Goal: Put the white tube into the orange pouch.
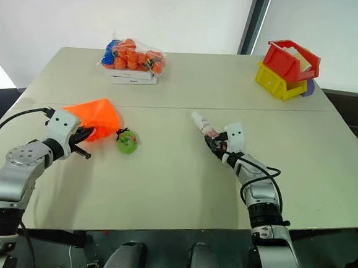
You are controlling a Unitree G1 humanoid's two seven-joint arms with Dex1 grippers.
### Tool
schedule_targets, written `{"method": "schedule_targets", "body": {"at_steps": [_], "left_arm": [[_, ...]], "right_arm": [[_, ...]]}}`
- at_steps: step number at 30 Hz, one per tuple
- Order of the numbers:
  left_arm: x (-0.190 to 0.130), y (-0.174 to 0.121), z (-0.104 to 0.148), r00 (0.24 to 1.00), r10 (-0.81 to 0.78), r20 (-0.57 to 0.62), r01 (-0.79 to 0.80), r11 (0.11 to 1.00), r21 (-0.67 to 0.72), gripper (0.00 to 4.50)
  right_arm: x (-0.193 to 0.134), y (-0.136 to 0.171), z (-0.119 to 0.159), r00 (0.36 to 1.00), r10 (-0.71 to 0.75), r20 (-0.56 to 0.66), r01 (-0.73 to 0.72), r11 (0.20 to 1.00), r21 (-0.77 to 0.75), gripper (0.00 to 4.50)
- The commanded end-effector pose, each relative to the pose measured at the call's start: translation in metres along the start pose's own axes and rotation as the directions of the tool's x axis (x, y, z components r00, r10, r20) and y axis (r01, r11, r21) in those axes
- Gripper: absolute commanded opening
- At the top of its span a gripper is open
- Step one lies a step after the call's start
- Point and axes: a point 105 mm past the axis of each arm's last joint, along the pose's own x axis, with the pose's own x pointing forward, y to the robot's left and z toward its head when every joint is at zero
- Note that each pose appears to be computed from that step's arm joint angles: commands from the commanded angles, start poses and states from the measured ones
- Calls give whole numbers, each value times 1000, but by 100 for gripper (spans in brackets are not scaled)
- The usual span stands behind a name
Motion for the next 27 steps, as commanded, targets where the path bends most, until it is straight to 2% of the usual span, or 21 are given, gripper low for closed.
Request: {"method": "schedule_targets", "body": {"at_steps": [1,4,7,10,14,20,27], "left_arm": [[1,-6,16,998,-33,51,34,999,-6,0],[1,-13,18,996,-64,57,65,998,-12,0],[1,-22,25,992,-103,77,106,994,-29,0],[4,-36,37,984,-147,105,154,986,-60,0],[7,-59,54,966,-221,134,231,971,-64,0],[5,-93,80,924,-336,185,350,935,-52,0],[-5,-109,89,891,-418,176,430,903,-31,0]], "right_arm": [[-5,-2,25,995,-3,101,5,1000,-21,178],[-11,2,33,991,19,132,-15,999,-31,178],[-28,25,46,973,152,173,-149,988,-30,178],[-54,66,46,927,354,126,-349,935,-58,178],[-71,101,38,881,470,45,-467,882,-58,178],[-61,121,38,889,457,14,-455,888,-69,178],[-48,124,41,896,444,21,-442,895,-68,178]]}}
